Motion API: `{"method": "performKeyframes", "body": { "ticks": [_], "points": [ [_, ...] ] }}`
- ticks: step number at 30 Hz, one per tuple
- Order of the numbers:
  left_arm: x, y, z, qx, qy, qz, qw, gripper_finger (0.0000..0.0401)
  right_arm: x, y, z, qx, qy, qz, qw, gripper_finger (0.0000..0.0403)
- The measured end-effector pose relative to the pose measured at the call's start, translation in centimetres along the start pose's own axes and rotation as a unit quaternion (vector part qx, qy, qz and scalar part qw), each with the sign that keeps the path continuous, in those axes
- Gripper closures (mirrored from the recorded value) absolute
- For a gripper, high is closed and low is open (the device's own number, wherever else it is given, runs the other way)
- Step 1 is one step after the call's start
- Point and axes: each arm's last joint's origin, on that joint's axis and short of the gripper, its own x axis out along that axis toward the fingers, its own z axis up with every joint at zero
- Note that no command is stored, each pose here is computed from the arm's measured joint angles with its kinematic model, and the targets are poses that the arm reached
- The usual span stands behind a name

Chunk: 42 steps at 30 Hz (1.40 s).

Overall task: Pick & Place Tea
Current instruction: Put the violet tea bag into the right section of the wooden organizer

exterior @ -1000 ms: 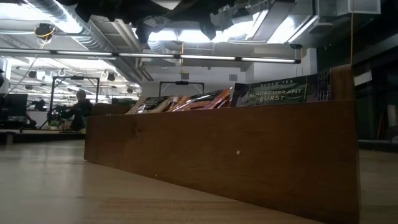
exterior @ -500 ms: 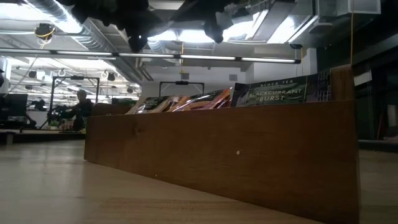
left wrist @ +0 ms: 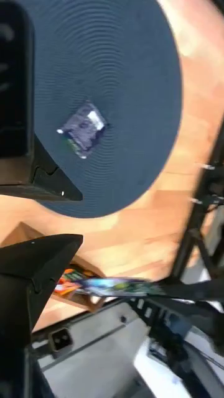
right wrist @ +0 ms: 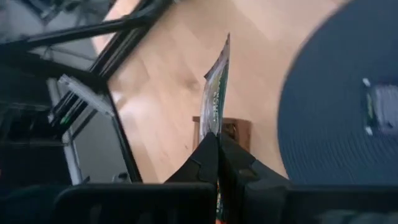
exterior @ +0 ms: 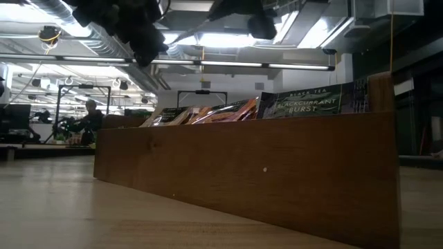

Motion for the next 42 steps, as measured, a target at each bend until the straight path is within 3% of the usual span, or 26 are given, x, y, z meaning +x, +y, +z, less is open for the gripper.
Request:
{"method": "performKeyframes", "body": {
  "ticks": [4,14,27,33,42],
  "points": [
    [0.0,0.0,-0.7,-0.007,0.030,0.001,1.000,0.0310,0.0,0.6,-1.6,0.037,0.007,-0.036,0.999,0.0400],
    [-0.1,0.0,-1.4,0.009,0.063,0.000,0.998,0.0306,-0.1,4.6,-6.8,0.083,0.031,-0.023,0.996,0.0400],
    [-0.1,0.0,-1.4,0.009,0.063,0.000,0.998,0.0306,-0.8,8.6,-14.3,0.082,-0.002,-0.036,0.996,0.0400],
    [-0.1,0.0,-1.4,0.010,0.063,0.000,0.998,0.0306,0.8,7.9,-17.8,0.101,0.029,-0.068,0.992,0.0400],
    [-0.1,0.0,-1.4,0.010,0.062,0.004,0.998,0.0306,3.4,6.2,-20.5,0.099,0.044,-0.085,0.990,0.0400]
  ]
}}
